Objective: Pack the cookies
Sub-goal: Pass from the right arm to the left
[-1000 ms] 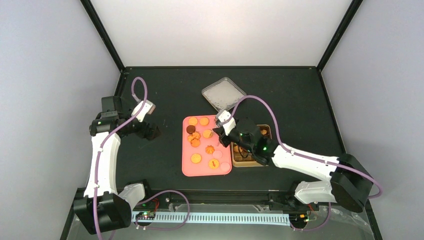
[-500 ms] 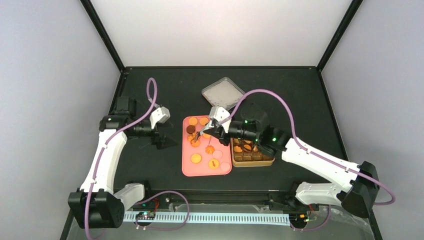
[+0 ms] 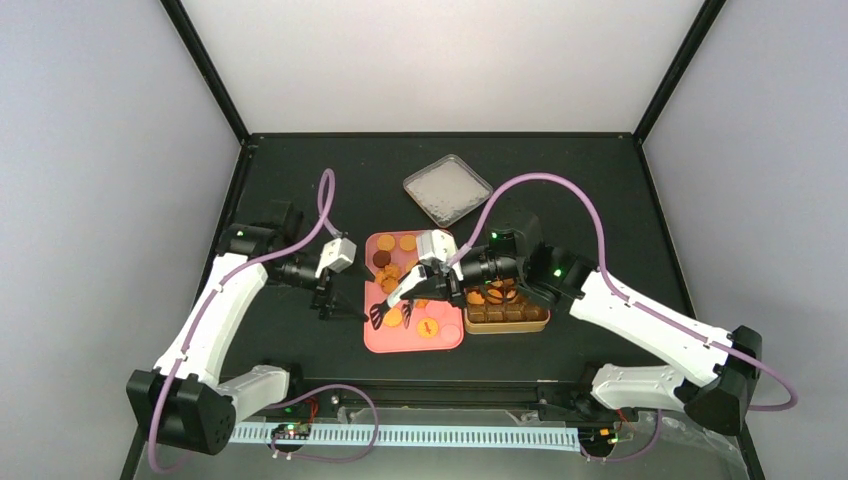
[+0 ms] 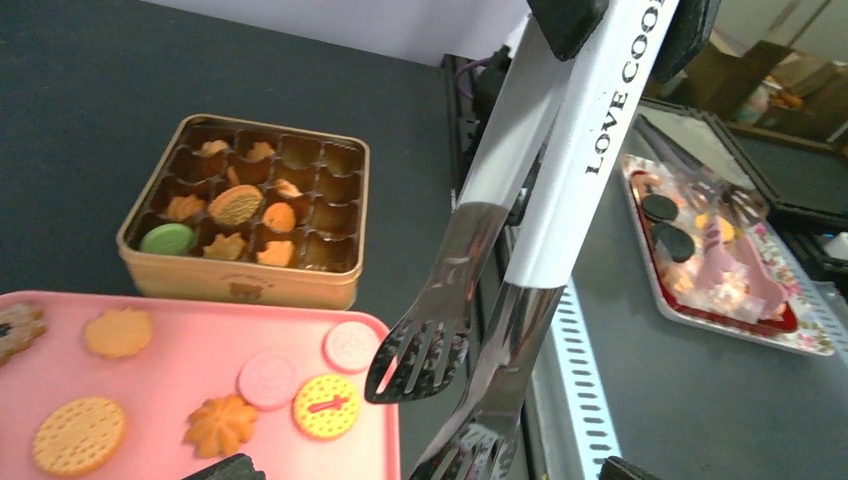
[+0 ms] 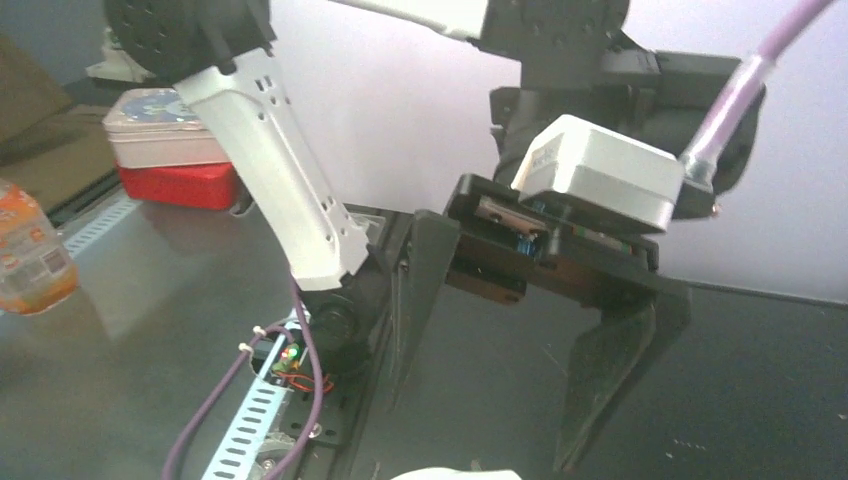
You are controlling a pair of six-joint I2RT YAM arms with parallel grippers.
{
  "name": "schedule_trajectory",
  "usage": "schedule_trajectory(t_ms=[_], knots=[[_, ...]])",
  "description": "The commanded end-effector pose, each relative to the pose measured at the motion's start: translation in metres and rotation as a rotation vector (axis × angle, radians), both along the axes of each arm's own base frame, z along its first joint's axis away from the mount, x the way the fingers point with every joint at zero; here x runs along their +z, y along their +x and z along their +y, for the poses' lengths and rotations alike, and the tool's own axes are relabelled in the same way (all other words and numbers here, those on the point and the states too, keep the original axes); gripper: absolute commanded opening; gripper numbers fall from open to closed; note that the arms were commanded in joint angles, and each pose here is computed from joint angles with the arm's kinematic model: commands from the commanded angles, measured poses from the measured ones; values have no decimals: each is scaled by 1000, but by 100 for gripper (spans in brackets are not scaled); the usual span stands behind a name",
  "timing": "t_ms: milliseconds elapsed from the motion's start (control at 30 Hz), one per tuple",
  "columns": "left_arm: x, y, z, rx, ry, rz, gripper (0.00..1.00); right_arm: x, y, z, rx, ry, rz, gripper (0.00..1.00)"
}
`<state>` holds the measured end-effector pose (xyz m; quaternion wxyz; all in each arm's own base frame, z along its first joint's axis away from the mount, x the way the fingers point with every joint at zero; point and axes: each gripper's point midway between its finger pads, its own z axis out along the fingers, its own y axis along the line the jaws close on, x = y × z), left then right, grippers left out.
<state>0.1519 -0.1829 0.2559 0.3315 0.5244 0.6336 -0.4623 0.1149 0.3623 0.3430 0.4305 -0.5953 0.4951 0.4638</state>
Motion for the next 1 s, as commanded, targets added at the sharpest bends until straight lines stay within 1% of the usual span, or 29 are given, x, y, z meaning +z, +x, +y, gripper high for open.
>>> schedule_trajectory(t_ms=[0, 67, 333, 500, 700, 867, 967], knots=[[13, -18, -10, -85, -63, -17, 88, 25, -20, 0, 114, 58, -45, 7], [10, -20, -12, -97, -60, 1, 84, 26, -22, 2, 137, 56, -48, 7], [4, -33, -16, -146, -62, 53, 58, 31, -23, 10, 163, 55, -80, 7], [1, -41, -17, -177, -55, 73, 47, 37, -22, 13, 180, 59, -118, 7], [1, -46, -18, -217, -57, 100, 21, 40, -24, 16, 214, 72, -158, 7], [0, -48, -20, -231, -56, 104, 3, 38, -27, 17, 245, 77, -168, 9], [0, -49, -20, -236, -54, 97, 1, 35, -25, 20, 241, 71, -160, 10]])
